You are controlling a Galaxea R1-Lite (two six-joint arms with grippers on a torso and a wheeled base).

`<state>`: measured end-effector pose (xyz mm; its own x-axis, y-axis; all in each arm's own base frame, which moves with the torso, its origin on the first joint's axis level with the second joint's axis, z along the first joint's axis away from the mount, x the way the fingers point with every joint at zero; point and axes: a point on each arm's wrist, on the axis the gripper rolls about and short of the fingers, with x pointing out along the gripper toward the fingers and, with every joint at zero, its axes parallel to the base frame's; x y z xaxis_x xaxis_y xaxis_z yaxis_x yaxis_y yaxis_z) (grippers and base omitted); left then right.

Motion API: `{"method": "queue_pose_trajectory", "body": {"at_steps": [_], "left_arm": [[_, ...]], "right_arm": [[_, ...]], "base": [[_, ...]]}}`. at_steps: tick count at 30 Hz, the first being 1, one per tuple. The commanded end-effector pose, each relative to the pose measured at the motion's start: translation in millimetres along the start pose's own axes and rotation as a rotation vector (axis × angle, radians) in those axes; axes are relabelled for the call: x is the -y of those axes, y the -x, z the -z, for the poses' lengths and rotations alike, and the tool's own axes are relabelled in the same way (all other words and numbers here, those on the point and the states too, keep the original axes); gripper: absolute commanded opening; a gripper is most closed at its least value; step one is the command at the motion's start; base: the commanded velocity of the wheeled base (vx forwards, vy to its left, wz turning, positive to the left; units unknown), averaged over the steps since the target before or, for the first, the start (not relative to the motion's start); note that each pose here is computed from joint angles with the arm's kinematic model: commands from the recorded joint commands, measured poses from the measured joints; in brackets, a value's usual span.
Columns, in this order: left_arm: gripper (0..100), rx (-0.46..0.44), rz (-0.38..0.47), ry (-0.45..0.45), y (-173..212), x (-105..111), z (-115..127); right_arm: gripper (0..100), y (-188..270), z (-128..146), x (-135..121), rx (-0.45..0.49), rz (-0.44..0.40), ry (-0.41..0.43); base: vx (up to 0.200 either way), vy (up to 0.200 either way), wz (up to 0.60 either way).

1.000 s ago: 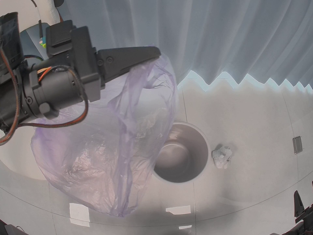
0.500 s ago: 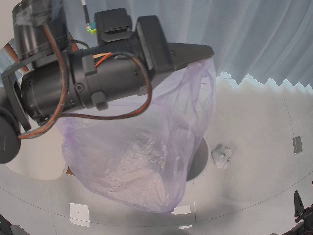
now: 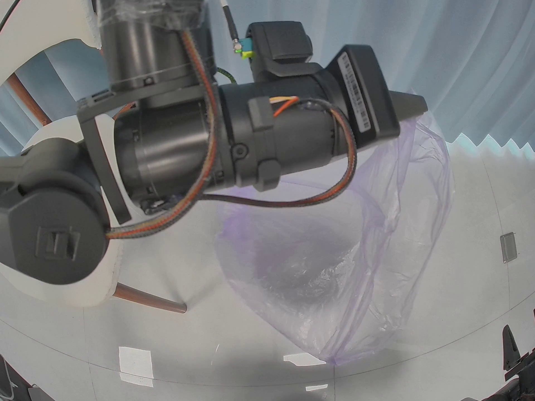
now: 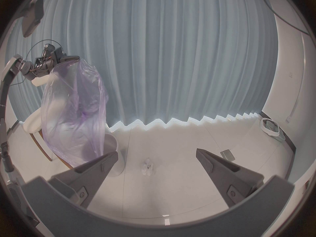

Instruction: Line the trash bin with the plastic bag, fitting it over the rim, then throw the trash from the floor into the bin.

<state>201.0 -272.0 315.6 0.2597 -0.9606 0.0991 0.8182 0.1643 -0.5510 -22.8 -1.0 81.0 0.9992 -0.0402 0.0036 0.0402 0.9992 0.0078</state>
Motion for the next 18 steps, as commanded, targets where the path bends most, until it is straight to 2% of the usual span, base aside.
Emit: {"method": "queue_pose_trajectory", "body": {"at_steps": [1, 6, 11, 18], "left_arm": [[0, -0.012, -0.010, 0.007, -5.9, -5.9, 4.4], [0, -0.004, -0.025, 0.005, -2.7, -9.1, 1.4], [0, 0.010, -0.090, 0.013, 4.0, -18.8, 1.8], [0, 0.006, -0.120, 0.027, 13.9, -17.7, 7.2]], "right_arm": [[100, 0.0, 5.2, 0.0, -0.001, 0.000, 0.000], [100, 0.0, 5.2, 0.0, -0.001, 0.000, 0.000], [100, 0.0, 5.2, 0.0, -0.001, 0.000, 0.000], [100, 0.0, 5.1, 0.0, 0.001, 0.000, 0.000]], "base": [[0.000, 0.000, 0.00], [0.000, 0.000, 0.00], [0.000, 0.000, 0.00], [0.000, 0.000, 0.00]]}}
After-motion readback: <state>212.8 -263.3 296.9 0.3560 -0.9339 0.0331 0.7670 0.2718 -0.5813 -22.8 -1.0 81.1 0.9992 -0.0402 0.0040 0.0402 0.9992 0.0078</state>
